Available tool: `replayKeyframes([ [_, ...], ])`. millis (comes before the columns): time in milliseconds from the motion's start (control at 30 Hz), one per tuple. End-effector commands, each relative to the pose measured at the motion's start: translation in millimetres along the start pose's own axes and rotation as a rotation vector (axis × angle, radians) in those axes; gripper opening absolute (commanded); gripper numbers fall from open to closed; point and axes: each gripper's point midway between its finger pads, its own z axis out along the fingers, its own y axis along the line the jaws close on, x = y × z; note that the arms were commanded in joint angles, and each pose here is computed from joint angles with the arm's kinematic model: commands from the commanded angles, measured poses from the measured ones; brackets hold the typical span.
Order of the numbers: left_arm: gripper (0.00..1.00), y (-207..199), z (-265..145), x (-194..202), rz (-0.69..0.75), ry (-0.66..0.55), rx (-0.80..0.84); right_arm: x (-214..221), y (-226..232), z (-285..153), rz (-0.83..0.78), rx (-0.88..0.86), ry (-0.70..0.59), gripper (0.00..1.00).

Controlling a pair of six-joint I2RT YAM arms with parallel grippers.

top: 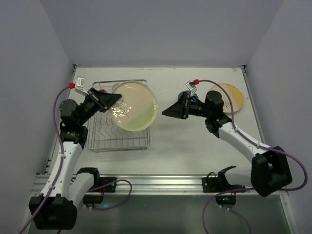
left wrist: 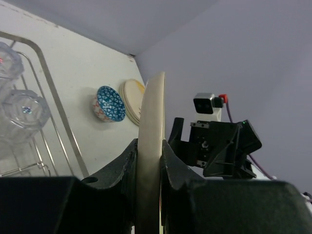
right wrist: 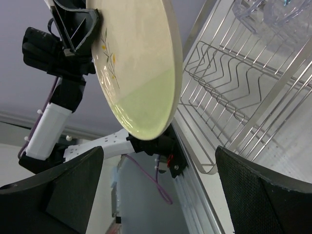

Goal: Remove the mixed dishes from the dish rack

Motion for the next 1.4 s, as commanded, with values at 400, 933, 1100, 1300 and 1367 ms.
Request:
replayKeyframes([
  [400,0.00,-35.3,8.2,32.7,-0.247,0.047,0.320,-20.5,12.5,43.0,0.118,-0.130,-0.069,0.75],
  [933,0.00,-3.6,20.9,42.9,-0.197,0.064,0.226,-12.3,15.9,38.0,0.125,-0.154,-0.102,0.00],
  [1100,0.60,12.2,25.4,32.5,-0.082,0.030,0.082,-21.7,12.8,29.3,0.173,-0.110,-0.205,0.00],
  [1300,1.00,39.7,18.5,15.2,0.030,-0.058,-0.123,-35.7,7.4,11.3,0.230,-0.083,-0.322,0.00],
  [1367,1.00,40.5,12.8,-0.2,0.087,-0.114,-0.182,-39.0,4.1,1.0,0.250,-0.073,-0.360,0.00],
])
